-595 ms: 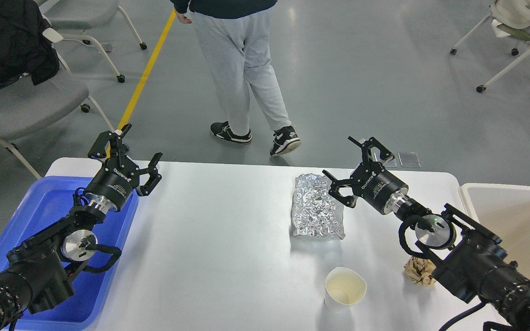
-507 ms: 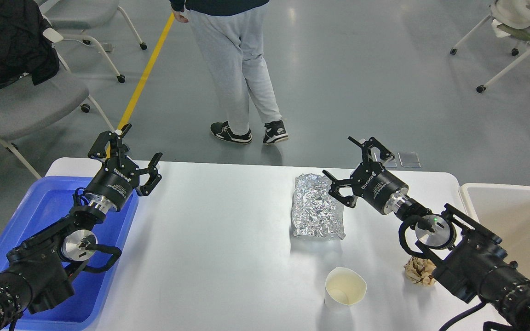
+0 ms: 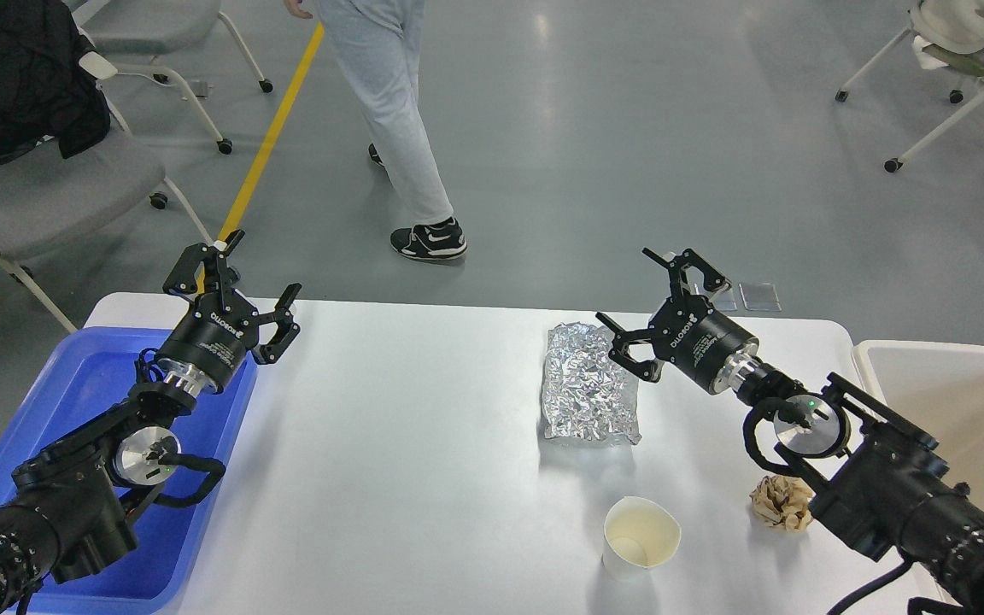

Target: Tidy desktop

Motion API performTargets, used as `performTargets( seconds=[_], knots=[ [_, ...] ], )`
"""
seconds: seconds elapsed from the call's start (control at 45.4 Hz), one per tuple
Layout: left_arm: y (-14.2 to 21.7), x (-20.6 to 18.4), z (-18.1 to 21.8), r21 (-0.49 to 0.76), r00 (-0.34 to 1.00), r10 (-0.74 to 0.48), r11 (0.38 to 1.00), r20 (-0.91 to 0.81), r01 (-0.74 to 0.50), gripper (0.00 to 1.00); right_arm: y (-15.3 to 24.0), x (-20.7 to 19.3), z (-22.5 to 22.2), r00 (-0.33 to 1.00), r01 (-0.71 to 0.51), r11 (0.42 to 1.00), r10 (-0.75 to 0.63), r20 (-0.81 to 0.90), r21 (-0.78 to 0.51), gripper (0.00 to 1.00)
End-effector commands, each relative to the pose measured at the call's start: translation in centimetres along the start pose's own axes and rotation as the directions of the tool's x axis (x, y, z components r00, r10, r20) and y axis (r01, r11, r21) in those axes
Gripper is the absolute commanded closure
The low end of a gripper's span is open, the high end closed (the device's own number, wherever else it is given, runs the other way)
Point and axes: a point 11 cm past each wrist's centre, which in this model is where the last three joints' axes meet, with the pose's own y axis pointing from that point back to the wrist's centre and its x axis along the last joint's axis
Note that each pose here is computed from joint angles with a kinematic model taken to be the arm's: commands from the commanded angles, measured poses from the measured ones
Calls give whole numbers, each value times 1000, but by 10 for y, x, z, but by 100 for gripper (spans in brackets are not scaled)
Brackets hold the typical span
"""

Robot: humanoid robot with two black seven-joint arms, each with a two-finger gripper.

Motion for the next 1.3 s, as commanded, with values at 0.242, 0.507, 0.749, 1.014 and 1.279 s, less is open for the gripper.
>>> performTargets(
  seconds=[0.242, 0.507, 0.749, 1.014, 1.279],
  knots=[
    [0, 0, 0, 0, 1000, 0, 1000, 0, 0, 0, 31, -44, -48, 941, 97, 989, -129, -312, -116, 0],
    [0, 0, 0, 0, 1000, 0, 1000, 0, 0, 0, 76, -60, -69, 867, 115, 971, -201, -456, -210, 0],
    [0, 0, 0, 1, 1000, -1, 1000, 1, 1, 0, 118, -60, -70, 752, -5, 942, -218, -622, -337, 0],
    [0, 0, 0, 1, 1000, -1, 1000, 1, 1, 0, 137, -62, -126, 659, -102, 949, -160, -735, -298, 0],
    [0, 0, 0, 0, 1000, 0, 1000, 0, 0, 0, 148, -77, -177, 541, -196, 941, -131, -831, -275, 0]
  ],
)
